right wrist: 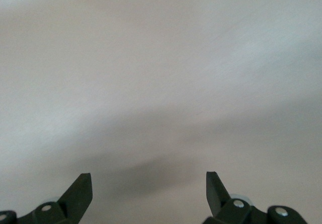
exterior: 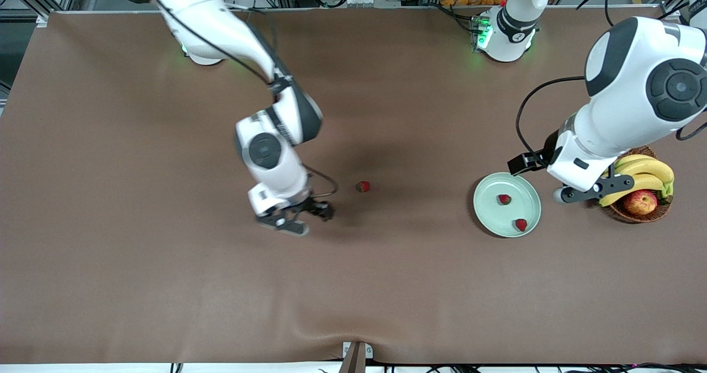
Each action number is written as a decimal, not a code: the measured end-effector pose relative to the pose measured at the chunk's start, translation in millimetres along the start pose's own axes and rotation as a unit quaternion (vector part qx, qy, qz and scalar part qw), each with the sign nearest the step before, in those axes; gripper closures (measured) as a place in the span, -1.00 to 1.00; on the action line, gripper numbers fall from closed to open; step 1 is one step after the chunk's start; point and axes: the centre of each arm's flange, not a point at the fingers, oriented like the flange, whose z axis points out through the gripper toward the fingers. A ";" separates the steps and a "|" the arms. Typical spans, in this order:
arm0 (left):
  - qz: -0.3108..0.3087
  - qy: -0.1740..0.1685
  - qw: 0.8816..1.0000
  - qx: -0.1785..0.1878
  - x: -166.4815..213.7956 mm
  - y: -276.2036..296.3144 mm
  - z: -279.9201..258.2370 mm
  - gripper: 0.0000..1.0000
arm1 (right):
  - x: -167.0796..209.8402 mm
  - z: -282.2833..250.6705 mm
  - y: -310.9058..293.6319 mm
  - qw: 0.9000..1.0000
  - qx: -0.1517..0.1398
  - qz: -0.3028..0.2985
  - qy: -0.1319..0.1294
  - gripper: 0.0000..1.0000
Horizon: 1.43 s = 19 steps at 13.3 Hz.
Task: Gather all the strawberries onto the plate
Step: 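Set the third strawberry at mid-table and withdraw the right gripper, then grasp the third strawberry at mid-table with the left gripper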
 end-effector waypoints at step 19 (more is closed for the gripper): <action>0.112 0.042 0.992 -0.047 -139.7 302.4 264.7 -1.00 | 83.3 -300.3 337.2 0.988 -0.055 -0.132 -0.051 -1.00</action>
